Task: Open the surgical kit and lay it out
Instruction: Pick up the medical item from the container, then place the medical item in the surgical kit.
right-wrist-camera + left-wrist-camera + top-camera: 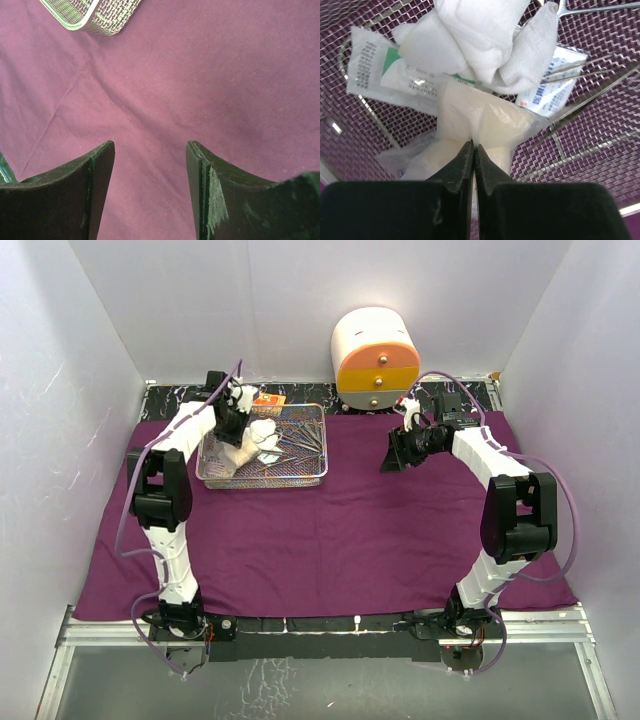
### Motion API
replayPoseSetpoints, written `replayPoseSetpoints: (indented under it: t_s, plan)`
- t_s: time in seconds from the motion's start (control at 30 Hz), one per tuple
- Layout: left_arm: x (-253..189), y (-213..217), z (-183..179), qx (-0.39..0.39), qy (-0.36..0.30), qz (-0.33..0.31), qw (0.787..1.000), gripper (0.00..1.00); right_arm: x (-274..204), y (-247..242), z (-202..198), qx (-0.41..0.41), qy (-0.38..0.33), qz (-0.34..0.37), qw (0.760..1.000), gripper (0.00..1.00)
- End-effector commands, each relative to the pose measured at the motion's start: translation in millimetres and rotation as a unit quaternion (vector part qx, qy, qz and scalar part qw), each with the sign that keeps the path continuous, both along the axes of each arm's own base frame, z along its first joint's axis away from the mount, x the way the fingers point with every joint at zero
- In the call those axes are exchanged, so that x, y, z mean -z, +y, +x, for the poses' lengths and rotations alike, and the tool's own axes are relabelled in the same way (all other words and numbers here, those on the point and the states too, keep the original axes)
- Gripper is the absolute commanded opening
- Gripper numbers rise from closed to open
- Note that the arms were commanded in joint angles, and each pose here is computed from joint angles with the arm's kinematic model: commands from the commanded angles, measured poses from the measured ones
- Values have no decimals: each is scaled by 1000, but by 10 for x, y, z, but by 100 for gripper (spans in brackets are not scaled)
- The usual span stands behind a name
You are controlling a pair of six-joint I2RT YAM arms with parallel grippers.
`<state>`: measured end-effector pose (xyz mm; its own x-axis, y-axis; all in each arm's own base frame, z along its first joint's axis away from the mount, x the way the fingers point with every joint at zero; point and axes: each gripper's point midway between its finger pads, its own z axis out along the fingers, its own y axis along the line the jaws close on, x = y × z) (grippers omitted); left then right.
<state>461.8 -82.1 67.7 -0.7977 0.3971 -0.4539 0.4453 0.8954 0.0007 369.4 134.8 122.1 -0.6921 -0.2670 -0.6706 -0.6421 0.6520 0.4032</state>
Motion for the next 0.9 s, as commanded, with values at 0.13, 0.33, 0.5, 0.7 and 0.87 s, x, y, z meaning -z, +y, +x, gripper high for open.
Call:
replayPoseSetpoints:
  t_s: [0.13,0.33,0.5,0.7,0.87]
  plan:
    - [-1290,-13,-473,-50,-102,-51,992,0,-118,6,58,-4,-22,11,1000,57]
    - [-1164,-27,-1175,-87,-49,-88,991,0,-140,12,58,-3,-24,13,1000,57]
    - [-850,-7,-1670,-132,-5,-106,986,0,-103,-23,84,4,-25,3,1000,57]
    - [-493,-11,-1940,-191,15,-131,973,0,-40,-62,110,12,-23,-9,1000,57]
    - [-325,81,-1865,-245,23,-115,962,0,27,-84,122,16,-16,-16,1000,57]
